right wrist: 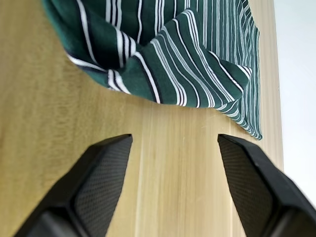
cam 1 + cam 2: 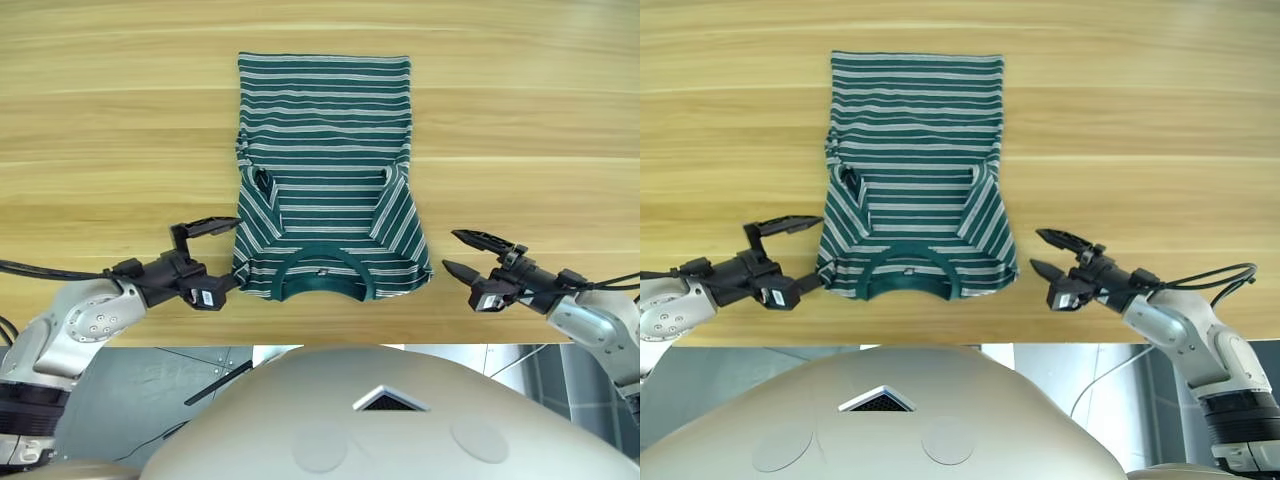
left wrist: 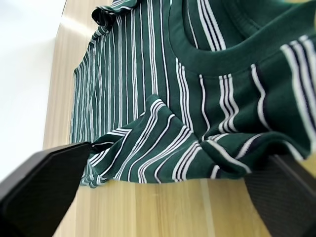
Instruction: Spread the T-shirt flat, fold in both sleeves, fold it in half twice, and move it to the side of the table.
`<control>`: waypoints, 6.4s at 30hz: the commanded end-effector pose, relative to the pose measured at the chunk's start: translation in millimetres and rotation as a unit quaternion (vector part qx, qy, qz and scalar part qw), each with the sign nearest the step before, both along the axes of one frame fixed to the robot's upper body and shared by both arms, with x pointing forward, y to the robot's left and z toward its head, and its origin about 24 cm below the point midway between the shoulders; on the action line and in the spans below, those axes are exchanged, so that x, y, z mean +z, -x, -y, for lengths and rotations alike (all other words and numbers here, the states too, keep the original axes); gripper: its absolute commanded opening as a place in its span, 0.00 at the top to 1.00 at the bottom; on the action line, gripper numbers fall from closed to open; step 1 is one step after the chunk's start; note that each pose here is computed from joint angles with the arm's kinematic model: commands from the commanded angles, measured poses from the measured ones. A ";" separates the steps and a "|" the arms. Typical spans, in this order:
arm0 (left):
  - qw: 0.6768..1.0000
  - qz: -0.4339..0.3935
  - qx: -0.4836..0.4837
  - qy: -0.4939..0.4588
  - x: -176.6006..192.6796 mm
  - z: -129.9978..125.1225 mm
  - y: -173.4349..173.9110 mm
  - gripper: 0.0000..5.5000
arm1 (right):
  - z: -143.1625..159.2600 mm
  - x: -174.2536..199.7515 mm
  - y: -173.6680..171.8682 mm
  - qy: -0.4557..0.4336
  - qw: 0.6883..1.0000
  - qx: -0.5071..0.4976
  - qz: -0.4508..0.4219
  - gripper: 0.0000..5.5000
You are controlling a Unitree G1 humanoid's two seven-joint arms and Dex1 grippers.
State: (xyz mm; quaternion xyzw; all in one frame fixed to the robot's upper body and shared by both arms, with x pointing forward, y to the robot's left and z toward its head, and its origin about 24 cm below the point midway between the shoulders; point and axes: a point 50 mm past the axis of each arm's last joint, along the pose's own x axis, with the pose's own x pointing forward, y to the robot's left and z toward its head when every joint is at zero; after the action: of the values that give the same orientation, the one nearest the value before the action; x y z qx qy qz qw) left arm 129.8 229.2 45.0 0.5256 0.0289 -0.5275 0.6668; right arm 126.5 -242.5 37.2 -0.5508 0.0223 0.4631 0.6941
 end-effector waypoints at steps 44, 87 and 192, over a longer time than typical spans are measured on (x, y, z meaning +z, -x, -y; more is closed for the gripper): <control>0.998 -0.046 -0.025 -0.020 -18.2 6.0 6.0 1.00 | -22.8 -13.2 6.9 0.022 0.992 0.100 -0.073 0.41; 0.970 -0.006 0.112 0.215 10.9 10.6 1.2 1.00 | -27.5 46.7 -17.0 -0.207 0.978 -0.010 -0.005 1.00; 0.953 0.024 0.012 0.301 -18.3 87.4 -148.6 0.15 | 9.2 53.1 -72.0 -0.116 0.970 -0.098 0.188 0.47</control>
State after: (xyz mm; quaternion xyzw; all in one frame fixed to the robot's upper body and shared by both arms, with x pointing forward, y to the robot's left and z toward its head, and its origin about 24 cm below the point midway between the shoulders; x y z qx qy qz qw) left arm 293.7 159.0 37.4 0.2939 -0.1476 -0.4080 0.8517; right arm 197.6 -239.0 97.4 -0.5310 -0.1392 0.2994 0.7804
